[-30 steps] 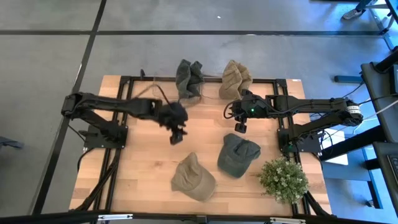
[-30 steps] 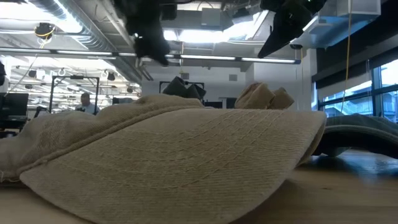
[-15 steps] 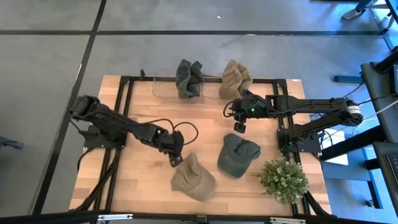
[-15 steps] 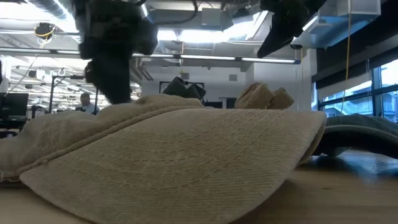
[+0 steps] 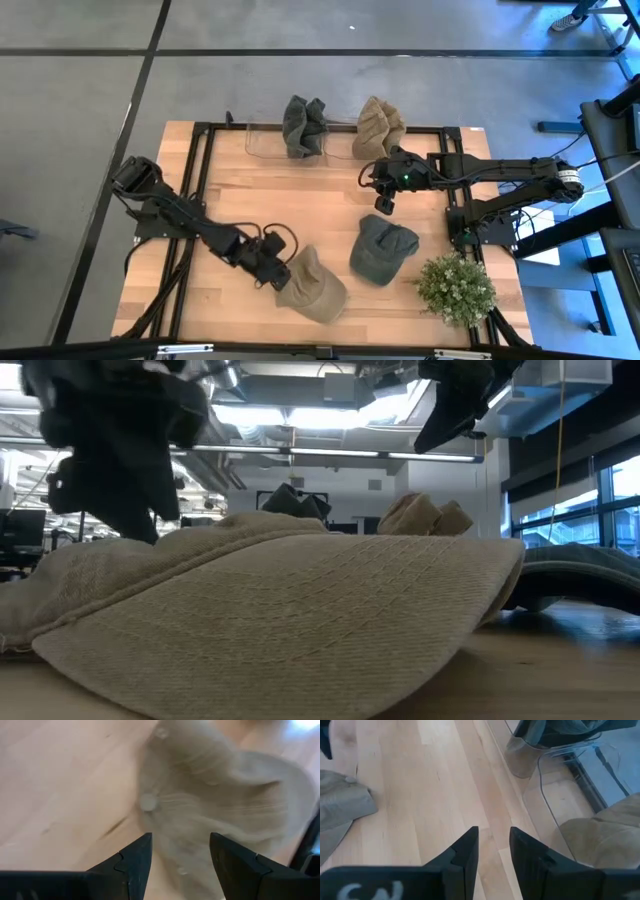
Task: Pick & Place hat
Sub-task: Put the brown cap into the right transparent bin
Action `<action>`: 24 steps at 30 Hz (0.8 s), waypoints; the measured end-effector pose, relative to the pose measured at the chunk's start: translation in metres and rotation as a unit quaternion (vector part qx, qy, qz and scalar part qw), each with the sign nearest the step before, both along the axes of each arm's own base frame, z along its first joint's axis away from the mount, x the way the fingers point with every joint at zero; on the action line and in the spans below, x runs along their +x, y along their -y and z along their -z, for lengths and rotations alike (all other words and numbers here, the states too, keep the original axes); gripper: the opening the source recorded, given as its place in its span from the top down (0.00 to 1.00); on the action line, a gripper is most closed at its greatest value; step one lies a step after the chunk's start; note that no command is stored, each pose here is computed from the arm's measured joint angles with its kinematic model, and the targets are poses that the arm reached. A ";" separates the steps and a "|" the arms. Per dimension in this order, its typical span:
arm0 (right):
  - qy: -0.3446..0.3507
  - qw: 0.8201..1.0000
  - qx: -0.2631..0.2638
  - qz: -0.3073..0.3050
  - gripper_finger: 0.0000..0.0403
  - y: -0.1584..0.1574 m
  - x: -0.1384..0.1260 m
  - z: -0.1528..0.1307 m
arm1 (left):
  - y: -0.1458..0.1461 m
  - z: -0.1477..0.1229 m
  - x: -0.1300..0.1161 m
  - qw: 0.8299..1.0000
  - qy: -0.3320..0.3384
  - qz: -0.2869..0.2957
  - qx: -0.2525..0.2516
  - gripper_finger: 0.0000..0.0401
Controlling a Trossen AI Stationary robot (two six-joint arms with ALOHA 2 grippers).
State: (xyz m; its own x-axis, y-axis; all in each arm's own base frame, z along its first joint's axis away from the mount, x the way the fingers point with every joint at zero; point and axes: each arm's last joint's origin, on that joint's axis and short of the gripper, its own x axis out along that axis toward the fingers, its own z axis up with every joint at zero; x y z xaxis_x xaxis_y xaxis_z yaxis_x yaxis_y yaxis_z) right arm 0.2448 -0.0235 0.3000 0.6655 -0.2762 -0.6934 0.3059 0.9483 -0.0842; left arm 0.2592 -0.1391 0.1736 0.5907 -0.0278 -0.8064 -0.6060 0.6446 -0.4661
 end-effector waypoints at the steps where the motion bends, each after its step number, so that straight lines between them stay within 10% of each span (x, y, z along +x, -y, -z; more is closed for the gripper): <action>1: 0.000 1.000 0.000 0.000 0.72 0.000 0.000 0.000 | 0.003 0.000 -0.002 1.000 0.012 -0.006 0.002 0.52; 24: 0.008 0.999 0.021 0.023 0.72 0.000 0.000 0.000 | 0.018 0.052 0.007 1.000 -0.013 0.008 -0.006 0.52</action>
State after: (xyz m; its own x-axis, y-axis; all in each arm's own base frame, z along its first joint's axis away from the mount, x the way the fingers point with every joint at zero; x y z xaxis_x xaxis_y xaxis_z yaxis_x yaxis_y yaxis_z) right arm 0.2447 -0.0235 0.2998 0.6636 -0.2777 -0.6946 0.3505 0.9357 -0.0392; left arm 0.2659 -0.1575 0.1215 0.5688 -0.0474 -0.8211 -0.6071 0.6493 -0.4581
